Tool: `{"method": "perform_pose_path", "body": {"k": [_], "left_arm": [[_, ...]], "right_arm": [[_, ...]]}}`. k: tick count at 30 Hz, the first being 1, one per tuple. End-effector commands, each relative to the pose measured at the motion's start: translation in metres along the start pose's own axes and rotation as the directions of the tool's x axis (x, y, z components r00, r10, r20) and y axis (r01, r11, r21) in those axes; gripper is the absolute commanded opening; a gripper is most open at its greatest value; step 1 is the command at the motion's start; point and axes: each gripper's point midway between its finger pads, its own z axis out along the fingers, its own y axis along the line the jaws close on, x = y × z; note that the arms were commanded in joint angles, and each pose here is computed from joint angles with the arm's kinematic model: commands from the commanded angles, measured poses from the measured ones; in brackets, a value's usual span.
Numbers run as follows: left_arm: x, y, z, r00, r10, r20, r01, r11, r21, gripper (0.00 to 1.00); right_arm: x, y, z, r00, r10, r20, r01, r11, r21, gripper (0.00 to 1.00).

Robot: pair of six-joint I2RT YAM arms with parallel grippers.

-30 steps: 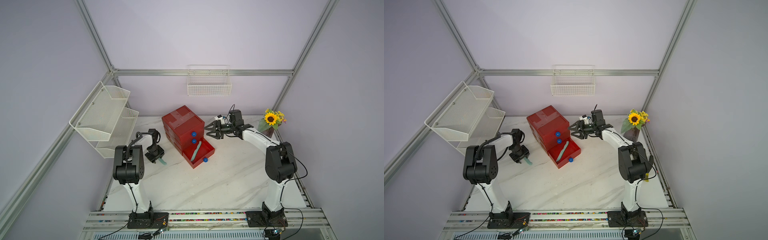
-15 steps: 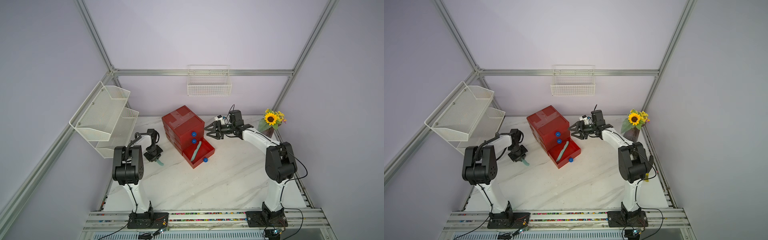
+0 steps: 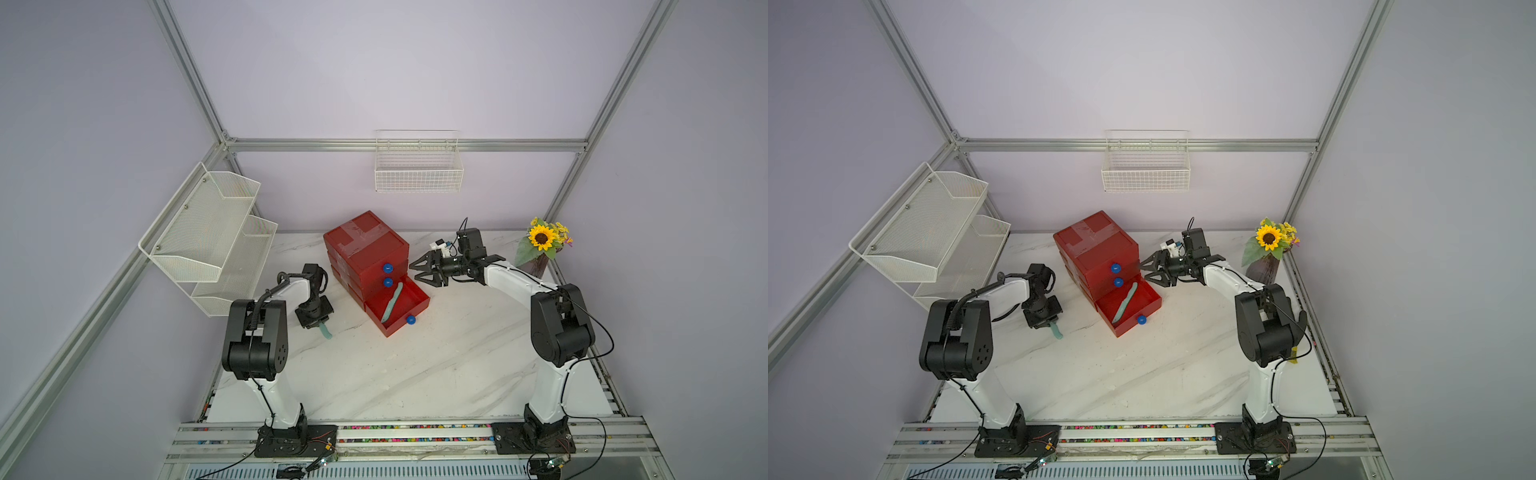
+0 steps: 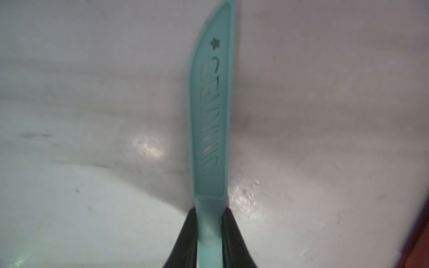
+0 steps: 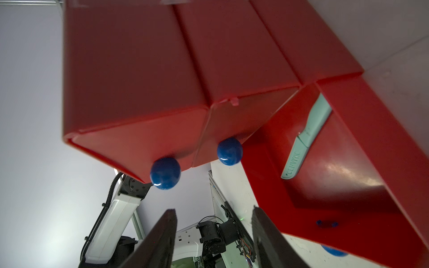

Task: Place the fruit knives into the drawer by color
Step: Pick up the fruit knife from the center of the board, then place the fruit knife in the drawer.

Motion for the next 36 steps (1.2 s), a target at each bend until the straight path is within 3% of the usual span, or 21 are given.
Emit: {"method": "perform_pose_path", "body": {"k": [1,5,12,21,23,26,30,32,36], "left_arm": [[0.062,-0.007,0.002,0.981,0.138,-0.139,-0.139,0.990,0.001,0.17],[0.101,-0.012,-0.007,0.968,0.191,-0.162,-0.185,0.981,0.054,0.18],[0.147,-0.024,-0.046,0.928,0.359,-0.100,-0.347,0.930,0.122,0.18],[0.146,-0.034,-0.125,0.834,0.534,0.141,-0.541,0.841,0.018,0.19],[0.139,-0.045,-0.142,0.786,0.586,0.197,-0.593,0.805,-0.026,0.19],[0.124,-0.070,-0.167,0.678,0.683,0.271,-0.676,0.724,-0.135,0.19],[0.109,-0.120,-0.185,0.479,0.823,0.305,-0.759,0.563,-0.326,0.19],[0.102,-0.141,-0.193,0.361,0.880,0.309,-0.750,0.470,-0.466,0.19],[0.086,-0.177,-0.194,0.221,0.930,0.295,-0.691,0.362,-0.625,0.19]], "right_arm": [[0.004,0.013,-0.008,0.997,-0.062,0.040,0.062,0.998,-0.006,0.55],[0.009,0.010,-0.014,0.995,-0.069,0.068,0.068,0.997,0.022,0.55],[0.021,0.003,-0.030,0.988,-0.061,0.141,0.052,0.997,0.061,0.55],[0.041,-0.005,-0.049,0.978,-0.028,0.207,0.013,0.997,0.073,0.55],[0.044,-0.004,-0.051,0.977,-0.029,0.213,0.013,0.997,0.076,0.55],[0.046,-0.005,-0.054,0.975,-0.026,0.221,0.009,0.997,0.081,0.55],[0.047,-0.008,-0.056,0.974,-0.016,0.227,-0.004,0.996,0.089,0.55],[0.046,-0.008,-0.057,0.973,-0.011,0.230,-0.009,0.996,0.086,0.55],[0.044,-0.008,-0.061,0.971,0.003,0.238,-0.025,0.996,0.086,0.55]]}}
